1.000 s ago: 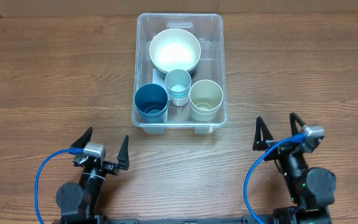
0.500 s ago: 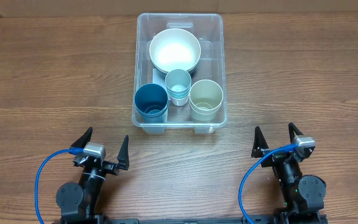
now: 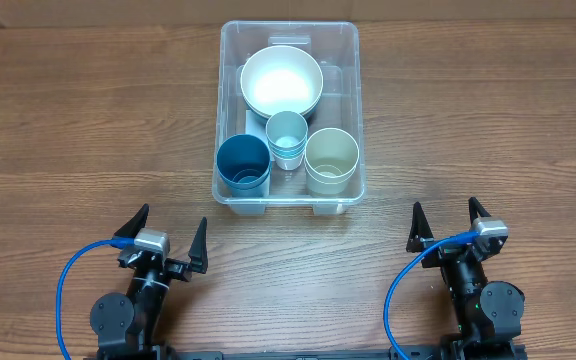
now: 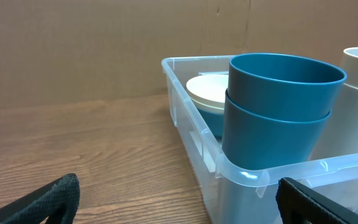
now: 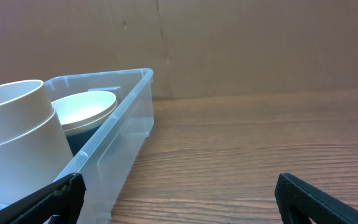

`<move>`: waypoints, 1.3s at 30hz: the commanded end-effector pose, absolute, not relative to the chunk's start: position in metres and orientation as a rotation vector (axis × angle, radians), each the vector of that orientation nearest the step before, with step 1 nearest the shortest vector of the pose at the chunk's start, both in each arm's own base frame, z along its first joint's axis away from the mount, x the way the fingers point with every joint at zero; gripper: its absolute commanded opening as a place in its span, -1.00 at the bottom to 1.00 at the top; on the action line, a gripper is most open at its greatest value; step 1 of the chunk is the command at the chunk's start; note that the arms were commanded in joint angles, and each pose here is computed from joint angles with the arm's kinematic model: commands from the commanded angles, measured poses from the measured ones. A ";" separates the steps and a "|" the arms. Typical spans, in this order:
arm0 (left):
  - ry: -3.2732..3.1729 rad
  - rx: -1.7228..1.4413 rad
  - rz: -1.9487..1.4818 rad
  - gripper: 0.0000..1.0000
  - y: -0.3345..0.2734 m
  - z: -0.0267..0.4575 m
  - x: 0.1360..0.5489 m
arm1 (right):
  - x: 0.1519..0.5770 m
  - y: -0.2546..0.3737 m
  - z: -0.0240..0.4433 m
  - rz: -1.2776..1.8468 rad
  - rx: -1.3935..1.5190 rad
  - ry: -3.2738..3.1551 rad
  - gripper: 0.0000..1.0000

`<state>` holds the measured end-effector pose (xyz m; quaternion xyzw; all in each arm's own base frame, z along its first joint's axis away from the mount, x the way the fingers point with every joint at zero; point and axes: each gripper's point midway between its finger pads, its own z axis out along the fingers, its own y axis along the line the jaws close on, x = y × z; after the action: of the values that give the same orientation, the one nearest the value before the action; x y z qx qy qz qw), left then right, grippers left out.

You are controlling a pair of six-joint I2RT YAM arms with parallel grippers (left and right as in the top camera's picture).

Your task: Pack container

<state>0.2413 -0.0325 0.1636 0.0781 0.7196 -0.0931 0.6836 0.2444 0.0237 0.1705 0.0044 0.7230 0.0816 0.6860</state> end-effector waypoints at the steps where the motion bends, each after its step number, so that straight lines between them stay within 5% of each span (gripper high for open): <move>1: 1.612 0.157 -0.210 1.00 -0.030 0.163 0.241 | 0.245 0.020 0.171 0.166 0.019 1.598 1.00; 39: 1.612 0.157 -0.210 1.00 -0.030 0.163 0.241 | 0.245 0.022 0.170 0.172 0.013 1.594 1.00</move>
<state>0.2413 -0.0325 0.1636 0.0781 0.7196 -0.0931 0.6836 0.2455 0.0227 0.1708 0.0062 0.7178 0.0795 0.6916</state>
